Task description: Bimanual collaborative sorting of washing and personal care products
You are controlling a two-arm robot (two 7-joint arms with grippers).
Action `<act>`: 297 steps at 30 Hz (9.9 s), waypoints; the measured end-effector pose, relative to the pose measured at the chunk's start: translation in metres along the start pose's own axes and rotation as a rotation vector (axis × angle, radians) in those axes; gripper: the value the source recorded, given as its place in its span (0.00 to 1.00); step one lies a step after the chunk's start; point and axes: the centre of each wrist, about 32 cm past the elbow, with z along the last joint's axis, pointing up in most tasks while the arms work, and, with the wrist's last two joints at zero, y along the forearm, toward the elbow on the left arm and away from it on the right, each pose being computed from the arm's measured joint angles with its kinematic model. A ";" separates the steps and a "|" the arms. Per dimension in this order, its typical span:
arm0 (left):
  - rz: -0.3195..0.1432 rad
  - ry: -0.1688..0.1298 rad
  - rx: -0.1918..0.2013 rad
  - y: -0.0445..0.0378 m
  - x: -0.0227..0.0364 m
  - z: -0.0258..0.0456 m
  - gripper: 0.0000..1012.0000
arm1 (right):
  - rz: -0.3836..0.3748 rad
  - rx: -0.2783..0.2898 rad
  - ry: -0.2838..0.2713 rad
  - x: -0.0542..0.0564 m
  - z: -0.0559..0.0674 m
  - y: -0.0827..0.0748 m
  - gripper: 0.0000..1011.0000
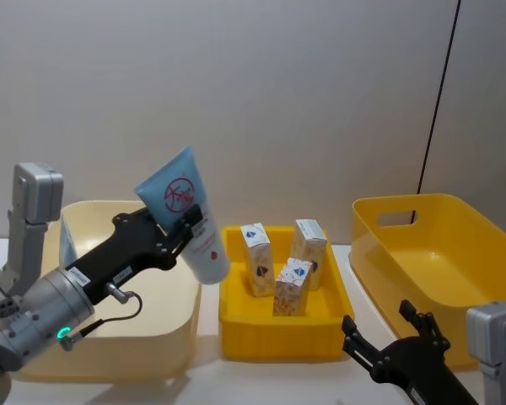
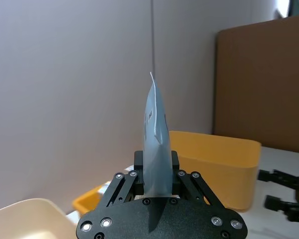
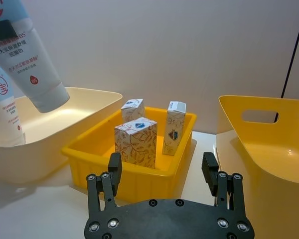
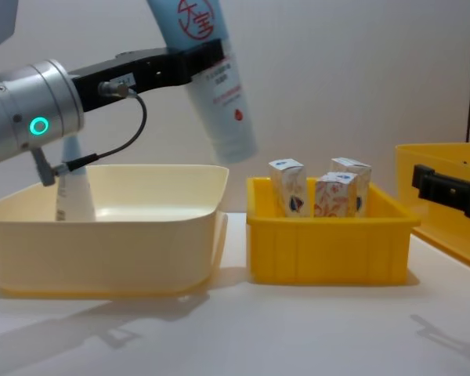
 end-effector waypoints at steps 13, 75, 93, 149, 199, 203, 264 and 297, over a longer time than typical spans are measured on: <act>-0.181 0.114 -0.004 -0.0151 -0.0098 -0.0042 0.26 | 0.000 0.000 0.000 0.000 0.000 0.000 0.99; -0.287 0.207 0.031 -0.0306 -0.0277 -0.0173 0.26 | 0.410 -0.113 -0.016 0.045 0.052 0.034 0.99; -0.287 0.206 0.031 -0.0307 -0.0277 -0.0172 0.26 | 0.489 -0.099 -0.056 0.043 0.058 0.051 0.99; -0.287 0.206 0.031 -0.0307 -0.0278 -0.0173 0.91 | 0.519 -0.068 -0.114 0.028 0.061 0.069 0.51; -0.287 0.206 0.031 -0.0307 -0.0278 -0.0173 0.99 | -0.214 0.063 -0.222 0.094 0.064 0.058 0.50; -0.287 0.206 0.031 -0.0306 -0.0277 -0.0173 0.99 | -0.286 0.061 -0.231 0.099 0.063 0.059 0.50; -0.287 0.206 0.031 -0.0306 -0.0277 -0.0173 0.99 | -0.396 -0.139 -0.143 0.095 0.042 0.078 0.99; -0.077 0.077 0.144 -0.0071 -0.0454 -0.0270 0.99 | -0.195 0.026 -0.049 0.084 0.040 0.051 0.99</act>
